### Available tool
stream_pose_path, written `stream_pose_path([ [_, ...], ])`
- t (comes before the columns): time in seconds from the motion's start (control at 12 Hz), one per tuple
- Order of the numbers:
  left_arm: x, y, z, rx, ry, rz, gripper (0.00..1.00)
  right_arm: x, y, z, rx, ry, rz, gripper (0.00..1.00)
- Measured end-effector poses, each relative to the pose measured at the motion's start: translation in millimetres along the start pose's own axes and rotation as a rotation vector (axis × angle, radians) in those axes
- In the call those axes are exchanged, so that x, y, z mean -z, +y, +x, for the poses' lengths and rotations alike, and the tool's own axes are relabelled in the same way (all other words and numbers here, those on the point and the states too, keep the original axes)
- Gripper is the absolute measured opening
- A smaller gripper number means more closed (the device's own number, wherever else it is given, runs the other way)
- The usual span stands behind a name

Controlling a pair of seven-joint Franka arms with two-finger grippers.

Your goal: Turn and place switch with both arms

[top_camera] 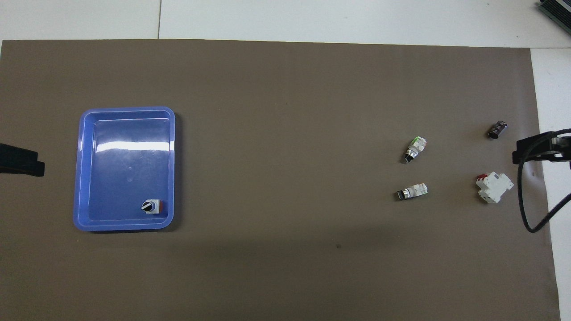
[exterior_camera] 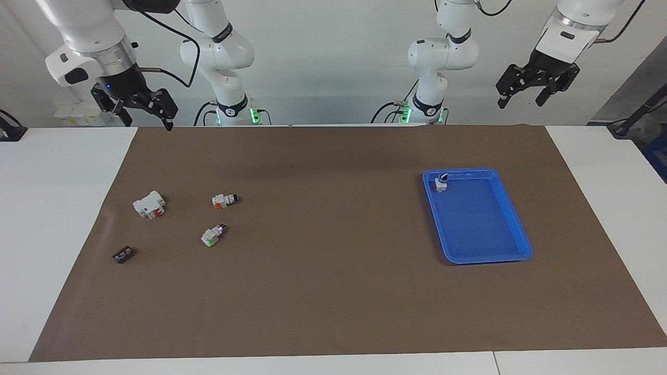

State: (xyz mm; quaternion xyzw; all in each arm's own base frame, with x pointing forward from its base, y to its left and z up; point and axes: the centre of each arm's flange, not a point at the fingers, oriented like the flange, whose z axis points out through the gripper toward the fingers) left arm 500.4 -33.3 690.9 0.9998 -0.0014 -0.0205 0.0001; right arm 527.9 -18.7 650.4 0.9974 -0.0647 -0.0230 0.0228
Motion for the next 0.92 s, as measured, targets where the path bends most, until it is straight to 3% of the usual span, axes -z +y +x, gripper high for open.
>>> stream_pose_path([
  [0.92, -2.1, 1.0, 8.7, -0.020, 0.003, 0.001, 1.00, 0.0, 0.0, 0.0, 0.000, 0.000, 0.000, 1.00],
])
